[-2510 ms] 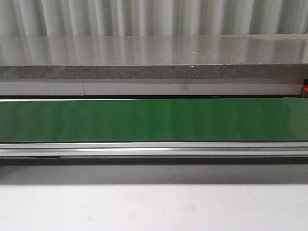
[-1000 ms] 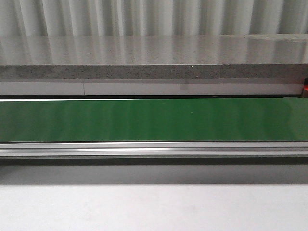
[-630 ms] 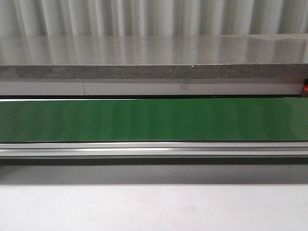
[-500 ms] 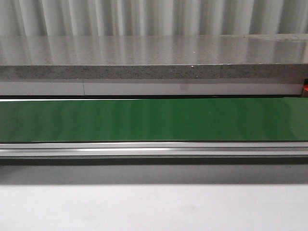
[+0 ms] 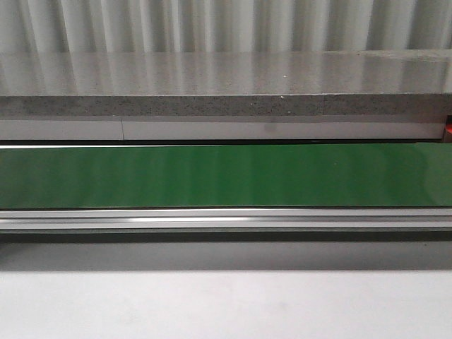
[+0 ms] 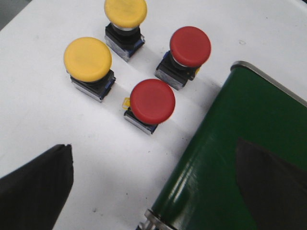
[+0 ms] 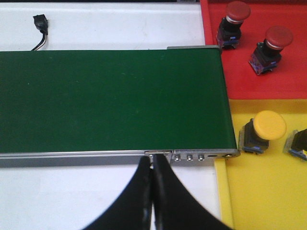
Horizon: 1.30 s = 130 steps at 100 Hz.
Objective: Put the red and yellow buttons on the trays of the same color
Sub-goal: 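Move the left gripper over a red button on the table, then lower the left gripper and grasp the red push-button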
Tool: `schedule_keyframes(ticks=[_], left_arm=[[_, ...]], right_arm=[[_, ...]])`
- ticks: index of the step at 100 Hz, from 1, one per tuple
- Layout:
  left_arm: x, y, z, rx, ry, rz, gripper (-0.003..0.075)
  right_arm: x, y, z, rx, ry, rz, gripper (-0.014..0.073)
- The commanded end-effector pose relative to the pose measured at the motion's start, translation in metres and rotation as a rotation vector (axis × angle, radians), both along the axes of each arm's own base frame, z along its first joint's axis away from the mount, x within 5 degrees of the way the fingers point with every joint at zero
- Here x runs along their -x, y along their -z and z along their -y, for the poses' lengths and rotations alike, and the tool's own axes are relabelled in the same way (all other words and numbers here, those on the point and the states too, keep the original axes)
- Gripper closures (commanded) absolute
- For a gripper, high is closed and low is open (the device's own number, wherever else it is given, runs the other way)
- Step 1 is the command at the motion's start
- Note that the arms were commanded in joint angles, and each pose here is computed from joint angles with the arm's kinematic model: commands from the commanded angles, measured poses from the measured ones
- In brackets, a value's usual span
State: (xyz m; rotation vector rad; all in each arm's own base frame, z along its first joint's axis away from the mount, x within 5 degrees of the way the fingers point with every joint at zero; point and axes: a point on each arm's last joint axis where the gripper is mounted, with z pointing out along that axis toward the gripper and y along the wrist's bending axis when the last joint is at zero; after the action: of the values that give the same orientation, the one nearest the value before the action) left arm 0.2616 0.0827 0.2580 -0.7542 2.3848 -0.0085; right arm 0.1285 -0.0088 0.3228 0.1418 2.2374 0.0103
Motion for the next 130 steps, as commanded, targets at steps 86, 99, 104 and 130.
schedule_keyframes(ticks=[86,99,104,130], left_arm=[[-0.071,0.050,-0.028,0.012,-0.029,0.005,0.0083],[-0.072,0.053,-0.028,0.014,-0.029,-0.004,0.0113],[-0.072,0.053,-0.028,0.016,-0.030,-0.004,0.0164],[-0.068,0.044,-0.026,0.018,-0.032,0.006,0.0584]], right_arm=[[-0.002,-0.013,0.000,0.015,-0.002,0.088,0.0662],[-0.002,-0.013,0.000,0.015,-0.002,0.088,0.0662],[-0.002,-0.013,0.000,0.015,-0.002,0.088,0.0662],[-0.002,-0.013,0.000,0.015,-0.002,0.088,0.0662]])
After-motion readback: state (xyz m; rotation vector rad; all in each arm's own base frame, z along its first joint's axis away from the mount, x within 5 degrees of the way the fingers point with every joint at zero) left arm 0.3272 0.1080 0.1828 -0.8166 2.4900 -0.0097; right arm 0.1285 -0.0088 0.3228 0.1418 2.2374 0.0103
